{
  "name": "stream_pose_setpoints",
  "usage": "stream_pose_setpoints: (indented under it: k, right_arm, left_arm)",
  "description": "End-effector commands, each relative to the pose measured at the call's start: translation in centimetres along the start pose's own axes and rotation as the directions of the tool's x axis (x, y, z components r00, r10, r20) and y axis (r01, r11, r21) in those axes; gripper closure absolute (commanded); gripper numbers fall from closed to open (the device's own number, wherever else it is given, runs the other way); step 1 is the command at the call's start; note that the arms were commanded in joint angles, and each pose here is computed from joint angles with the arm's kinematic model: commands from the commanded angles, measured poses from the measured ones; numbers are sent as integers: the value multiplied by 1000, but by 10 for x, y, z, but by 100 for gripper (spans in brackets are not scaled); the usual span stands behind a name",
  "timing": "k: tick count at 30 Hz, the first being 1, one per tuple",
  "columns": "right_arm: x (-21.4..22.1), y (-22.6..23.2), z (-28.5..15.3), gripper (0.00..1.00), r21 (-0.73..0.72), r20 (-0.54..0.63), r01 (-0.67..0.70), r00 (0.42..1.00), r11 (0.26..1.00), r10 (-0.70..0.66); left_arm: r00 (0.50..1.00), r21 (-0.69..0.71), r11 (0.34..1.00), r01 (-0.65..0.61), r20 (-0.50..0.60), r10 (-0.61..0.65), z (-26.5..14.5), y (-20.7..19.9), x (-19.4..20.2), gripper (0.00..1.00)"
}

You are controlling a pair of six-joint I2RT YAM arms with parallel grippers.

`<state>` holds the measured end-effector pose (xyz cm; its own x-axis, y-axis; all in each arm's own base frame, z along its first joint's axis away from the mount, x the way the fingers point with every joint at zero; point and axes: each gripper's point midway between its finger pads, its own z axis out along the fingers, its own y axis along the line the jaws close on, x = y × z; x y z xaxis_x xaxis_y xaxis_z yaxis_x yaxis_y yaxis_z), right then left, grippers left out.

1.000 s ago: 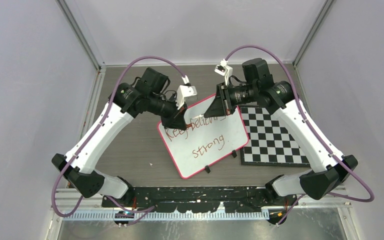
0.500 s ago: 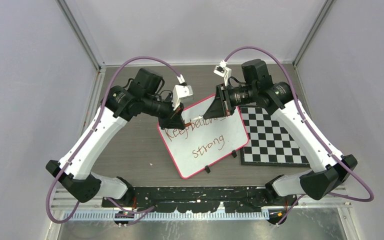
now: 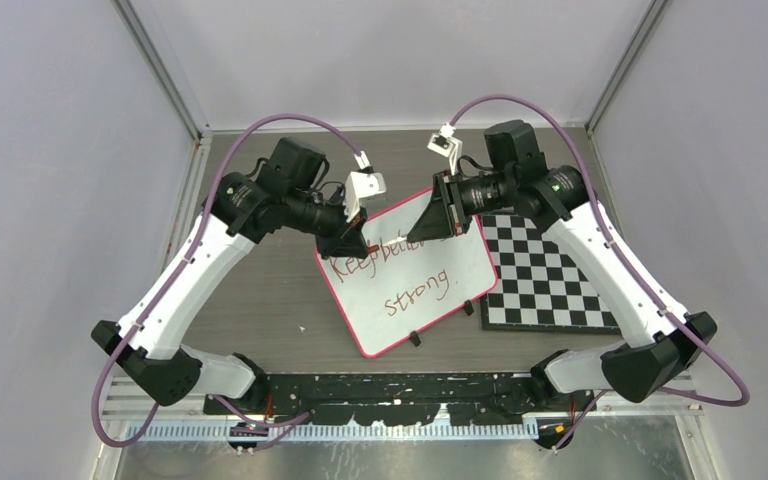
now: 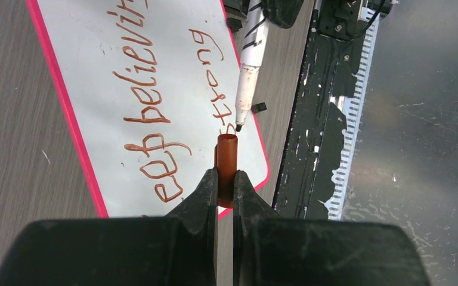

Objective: Write a sentence on the whiteboard
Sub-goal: Close the whiteboard marker.

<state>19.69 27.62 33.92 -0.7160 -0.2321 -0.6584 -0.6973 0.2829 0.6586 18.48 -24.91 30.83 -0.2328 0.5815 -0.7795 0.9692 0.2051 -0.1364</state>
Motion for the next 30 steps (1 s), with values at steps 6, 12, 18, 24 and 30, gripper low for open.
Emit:
stream_pose_setpoints:
  k: [6, 12, 18, 24, 30]
  right_arm:
    - [-3, 12, -8, 100, -15, 27, 50, 998, 999, -49]
    - [-5, 10, -7, 100, -14, 26, 47, 999, 999, -47]
    - [-5, 13, -6, 100, -24, 21, 45, 999, 999, -44]
    - [0, 15, -6, 100, -34, 8, 52, 999, 998, -52]
    - [2, 13, -5, 100, -26, -2, 56, 998, 998, -56]
  left_arm:
    - [998, 31, 999, -39, 56, 37, -10, -11, -10, 100]
    - [997, 69, 997, -41, 72, 36, -12, -19, -12, 100]
    - [997, 58, 998, -34, 78, 29, -12, -17, -16, 100]
    - [997, 29, 999, -16, 77, 14, -11, -11, -17, 100]
    - [996, 31, 999, -13, 86, 10, -11, -11, -21, 100]
